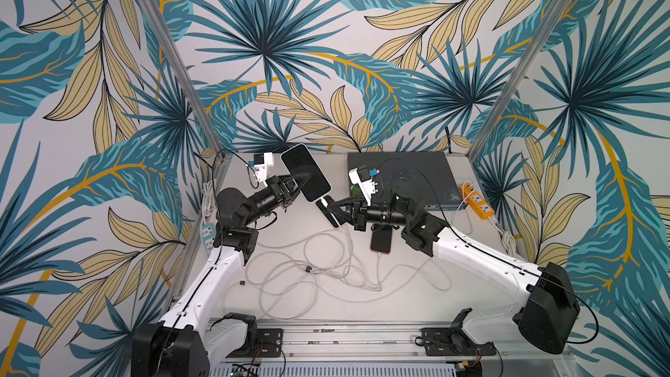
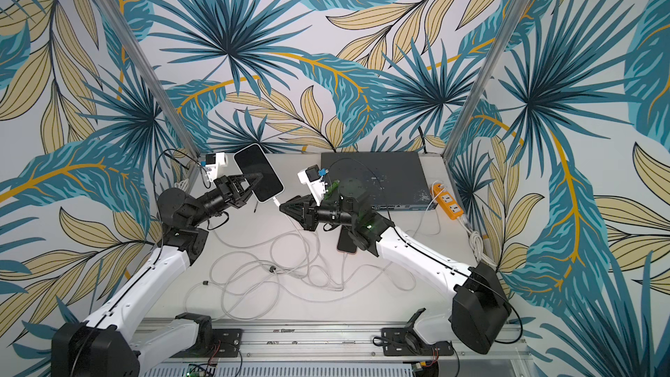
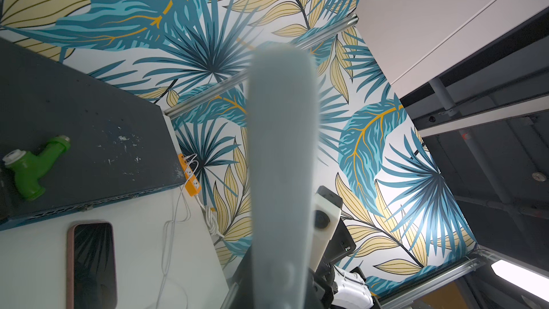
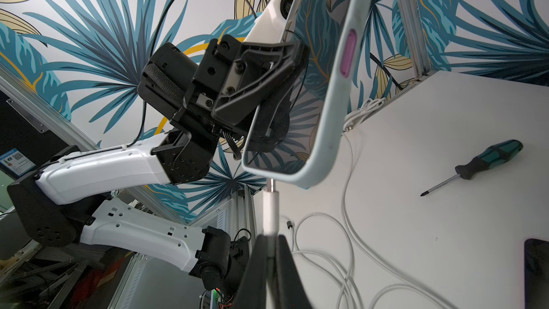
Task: Plug the charging cable into the phone
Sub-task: Insert the charging cable into the phone.
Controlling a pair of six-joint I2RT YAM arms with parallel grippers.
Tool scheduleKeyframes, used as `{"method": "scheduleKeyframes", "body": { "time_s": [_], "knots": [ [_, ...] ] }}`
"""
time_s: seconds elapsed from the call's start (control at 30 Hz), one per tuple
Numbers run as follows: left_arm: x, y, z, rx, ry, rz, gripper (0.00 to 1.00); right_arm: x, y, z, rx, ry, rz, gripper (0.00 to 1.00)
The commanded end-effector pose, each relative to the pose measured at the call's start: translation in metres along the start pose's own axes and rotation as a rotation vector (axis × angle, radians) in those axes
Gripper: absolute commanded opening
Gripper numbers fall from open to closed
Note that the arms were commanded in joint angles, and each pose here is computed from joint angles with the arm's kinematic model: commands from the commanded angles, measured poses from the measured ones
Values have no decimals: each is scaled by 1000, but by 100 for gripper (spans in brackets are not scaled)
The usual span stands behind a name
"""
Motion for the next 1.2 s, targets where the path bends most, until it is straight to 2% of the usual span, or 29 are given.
{"method": "scheduleKeyframes", "body": {
  "time_s": [0.0,0.6,1.17],
  "knots": [
    [-3,1,-25,96,64,9,0,3,-9,2,-1,-5,-14,0],
    [-6,8,-19,117,32,30,0,1,-20,4,33,-23,-80,0],
    [-6,15,-13,138,7,58,0,10,-27,6,58,-48,-72,0]
  ]
}}
Point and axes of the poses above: each gripper's point midway between its finger pads, its own x axis out along the fingers, its own z axis along the line the jaws close on, y = z × x, the point moved 3 cm from there along -x, back along the fingers, and after that the axes turned 14 degrees about x, right-handed, at the moved point
